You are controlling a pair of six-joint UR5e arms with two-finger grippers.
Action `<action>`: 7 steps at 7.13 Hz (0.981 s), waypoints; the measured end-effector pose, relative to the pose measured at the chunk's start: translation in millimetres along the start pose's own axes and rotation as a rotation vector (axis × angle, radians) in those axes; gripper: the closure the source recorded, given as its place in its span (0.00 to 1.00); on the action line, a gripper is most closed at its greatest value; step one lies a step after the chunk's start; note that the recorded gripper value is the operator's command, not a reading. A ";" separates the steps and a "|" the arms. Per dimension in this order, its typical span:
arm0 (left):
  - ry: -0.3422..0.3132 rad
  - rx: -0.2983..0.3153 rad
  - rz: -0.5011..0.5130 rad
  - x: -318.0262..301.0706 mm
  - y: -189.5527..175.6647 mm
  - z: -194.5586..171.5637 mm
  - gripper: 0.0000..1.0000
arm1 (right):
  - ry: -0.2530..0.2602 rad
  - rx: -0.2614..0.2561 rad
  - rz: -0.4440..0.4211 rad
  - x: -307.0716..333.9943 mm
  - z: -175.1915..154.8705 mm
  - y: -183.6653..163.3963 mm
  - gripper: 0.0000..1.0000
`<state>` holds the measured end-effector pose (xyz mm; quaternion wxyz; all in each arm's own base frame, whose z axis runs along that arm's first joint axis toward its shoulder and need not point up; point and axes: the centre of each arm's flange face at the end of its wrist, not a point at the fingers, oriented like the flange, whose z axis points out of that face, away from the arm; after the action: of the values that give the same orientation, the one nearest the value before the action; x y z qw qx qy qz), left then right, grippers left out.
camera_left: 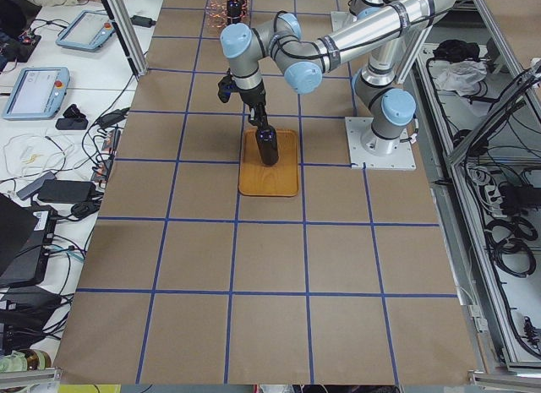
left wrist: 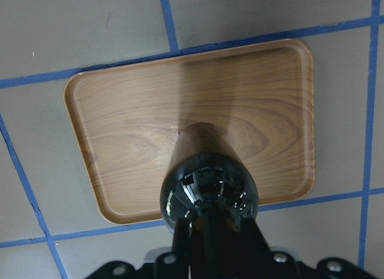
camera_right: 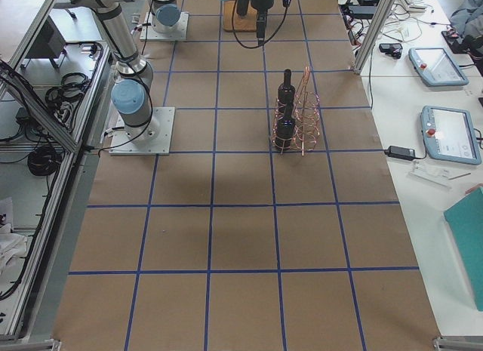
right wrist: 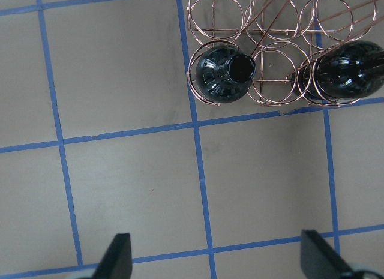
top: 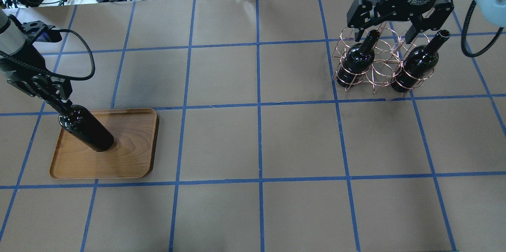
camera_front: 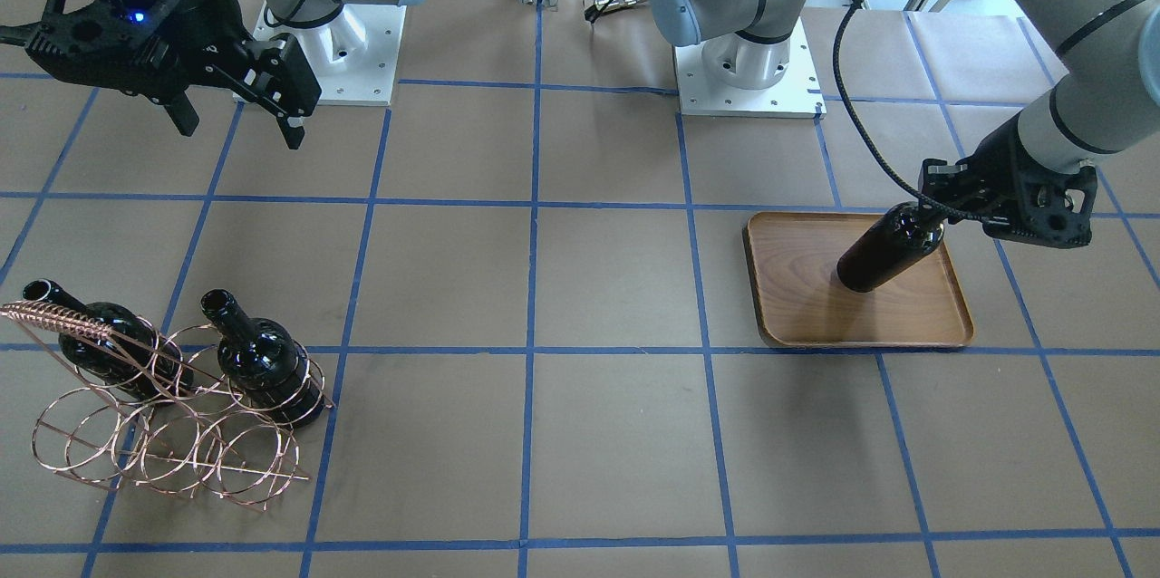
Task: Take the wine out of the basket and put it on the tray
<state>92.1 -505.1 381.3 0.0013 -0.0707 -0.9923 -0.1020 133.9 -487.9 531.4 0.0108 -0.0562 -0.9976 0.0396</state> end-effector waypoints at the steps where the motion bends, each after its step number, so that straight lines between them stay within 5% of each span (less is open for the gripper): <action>1: 0.000 -0.001 -0.004 -0.5 -0.5 0.8 0.00 | -0.002 0.001 -0.007 -0.1 -0.3 0.2 0.00; 4: -0.018 0.018 -0.012 2.6 2.8 -13.8 0.00 | -0.004 -0.002 -0.010 -0.4 0.2 0.3 0.00; 7: -0.060 0.110 -0.094 42.4 -2.6 -66.2 0.00 | -0.006 -0.002 -0.010 -0.6 0.5 0.0 0.00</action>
<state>49.0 -515.0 446.4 -0.0291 -0.0269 -0.9982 -0.0449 134.5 -488.0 530.9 0.0080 -0.0511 -0.9979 0.0387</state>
